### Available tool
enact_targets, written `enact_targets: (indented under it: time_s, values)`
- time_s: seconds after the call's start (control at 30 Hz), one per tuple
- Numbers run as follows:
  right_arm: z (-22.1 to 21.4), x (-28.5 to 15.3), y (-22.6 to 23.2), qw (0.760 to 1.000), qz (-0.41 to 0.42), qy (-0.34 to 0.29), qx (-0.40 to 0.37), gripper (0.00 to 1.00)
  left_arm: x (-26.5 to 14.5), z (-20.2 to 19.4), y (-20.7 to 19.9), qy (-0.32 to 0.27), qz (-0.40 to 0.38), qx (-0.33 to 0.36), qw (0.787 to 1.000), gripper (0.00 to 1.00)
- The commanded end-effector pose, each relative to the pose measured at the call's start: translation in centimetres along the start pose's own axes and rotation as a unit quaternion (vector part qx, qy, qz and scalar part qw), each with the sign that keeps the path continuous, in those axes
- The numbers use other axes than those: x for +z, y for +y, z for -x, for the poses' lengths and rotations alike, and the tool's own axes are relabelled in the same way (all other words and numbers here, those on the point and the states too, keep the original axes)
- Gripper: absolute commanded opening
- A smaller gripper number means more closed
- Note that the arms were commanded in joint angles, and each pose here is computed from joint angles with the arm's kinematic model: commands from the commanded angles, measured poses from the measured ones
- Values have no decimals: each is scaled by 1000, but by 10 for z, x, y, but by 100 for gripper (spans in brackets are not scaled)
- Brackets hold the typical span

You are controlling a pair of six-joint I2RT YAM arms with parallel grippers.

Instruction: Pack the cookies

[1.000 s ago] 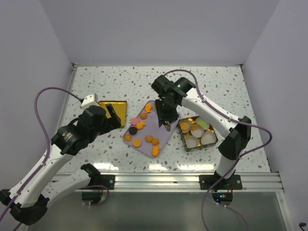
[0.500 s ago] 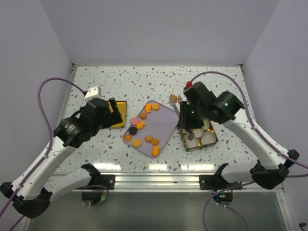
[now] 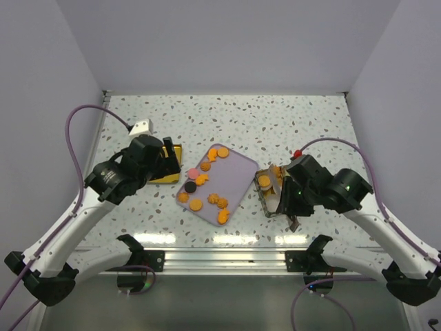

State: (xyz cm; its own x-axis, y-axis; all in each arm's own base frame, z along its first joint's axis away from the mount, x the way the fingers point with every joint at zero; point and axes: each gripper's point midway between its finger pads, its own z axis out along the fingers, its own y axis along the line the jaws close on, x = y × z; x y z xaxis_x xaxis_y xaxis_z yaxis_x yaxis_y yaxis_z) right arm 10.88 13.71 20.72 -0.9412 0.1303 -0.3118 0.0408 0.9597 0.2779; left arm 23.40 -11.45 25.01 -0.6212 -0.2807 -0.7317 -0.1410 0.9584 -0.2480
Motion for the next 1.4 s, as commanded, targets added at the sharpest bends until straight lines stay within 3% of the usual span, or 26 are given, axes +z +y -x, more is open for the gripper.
enact_targets:
  time_s: [0.0, 0.7, 0.93, 1.37]
  values:
    - [-44, -11, -48, 994, -81, 71, 17, 33, -5, 10, -6, -20, -21, -14, 999, 100]
    - [-88, 27, -70, 989, -75, 126, 25, 35, -8, -5, 5, -12, -17, -44, 999, 100]
    - [-87, 32, -66, 989, -66, 127, 25, 42, -7, -10, 7, -6, -15, -52, 999, 100]
    - [-63, 24, -41, 993, -45, 112, 2, 44, -6, -11, 8, -6, -12, -63, 998, 100]
